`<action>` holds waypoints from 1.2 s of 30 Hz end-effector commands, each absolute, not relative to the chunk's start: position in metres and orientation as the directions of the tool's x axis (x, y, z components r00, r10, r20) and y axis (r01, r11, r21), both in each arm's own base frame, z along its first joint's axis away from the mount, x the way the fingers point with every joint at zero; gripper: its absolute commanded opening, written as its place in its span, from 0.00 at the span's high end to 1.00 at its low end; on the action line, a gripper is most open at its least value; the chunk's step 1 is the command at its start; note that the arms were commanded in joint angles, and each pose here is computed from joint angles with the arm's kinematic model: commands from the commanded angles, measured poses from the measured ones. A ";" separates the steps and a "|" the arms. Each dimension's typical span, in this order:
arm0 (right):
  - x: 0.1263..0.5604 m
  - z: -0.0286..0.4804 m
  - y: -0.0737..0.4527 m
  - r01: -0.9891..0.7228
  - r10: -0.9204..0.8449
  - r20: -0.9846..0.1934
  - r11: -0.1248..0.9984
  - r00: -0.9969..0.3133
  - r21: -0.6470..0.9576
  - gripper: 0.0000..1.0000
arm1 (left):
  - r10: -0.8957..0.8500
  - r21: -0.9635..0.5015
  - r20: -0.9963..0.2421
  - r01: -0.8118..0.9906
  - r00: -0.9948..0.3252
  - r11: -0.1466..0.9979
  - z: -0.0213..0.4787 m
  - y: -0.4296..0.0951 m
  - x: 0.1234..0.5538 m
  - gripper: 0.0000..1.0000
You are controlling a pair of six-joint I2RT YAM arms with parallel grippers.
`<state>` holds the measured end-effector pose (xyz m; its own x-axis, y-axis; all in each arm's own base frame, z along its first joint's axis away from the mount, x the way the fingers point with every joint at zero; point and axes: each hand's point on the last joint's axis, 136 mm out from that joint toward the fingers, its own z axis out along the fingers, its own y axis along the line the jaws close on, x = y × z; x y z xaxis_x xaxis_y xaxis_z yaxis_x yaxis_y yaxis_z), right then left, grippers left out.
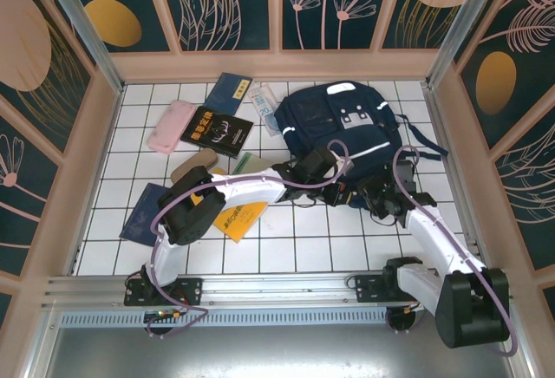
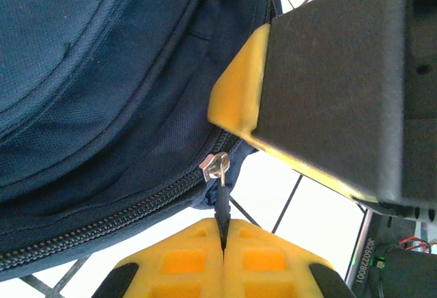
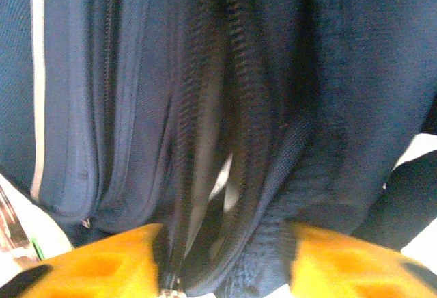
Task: Pack books, pencil case, and school supplies into a backpack
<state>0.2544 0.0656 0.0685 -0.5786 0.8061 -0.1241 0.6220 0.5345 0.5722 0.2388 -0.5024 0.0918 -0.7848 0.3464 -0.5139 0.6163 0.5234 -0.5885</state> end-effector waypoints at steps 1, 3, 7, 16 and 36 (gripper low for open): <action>0.263 0.066 0.063 0.619 0.802 -0.160 0.555 -0.576 0.555 0.72 | 0.370 -0.545 -0.502 0.618 -0.782 0.567 0.081 -0.491 0.236 1.00; 0.265 0.064 0.057 0.626 0.794 -0.181 0.578 -0.581 0.523 0.91 | 0.372 -0.501 -0.504 0.615 -0.779 0.609 0.074 -0.481 0.241 1.00; 0.268 0.066 0.047 0.628 0.790 -0.199 0.588 -0.579 0.509 1.00 | 0.386 -0.350 -0.518 0.601 -0.763 0.719 0.059 -0.456 0.257 1.00; 0.269 0.079 0.024 0.619 0.794 -0.234 0.590 -0.561 0.519 1.00 | 0.340 -0.112 -0.565 0.478 -0.752 0.871 0.054 -0.384 0.315 1.00; 0.266 0.096 0.006 0.592 0.784 -0.255 0.601 -0.565 0.537 1.00 | 0.182 -0.052 -0.618 0.271 -0.765 0.961 0.053 -0.339 0.441 1.00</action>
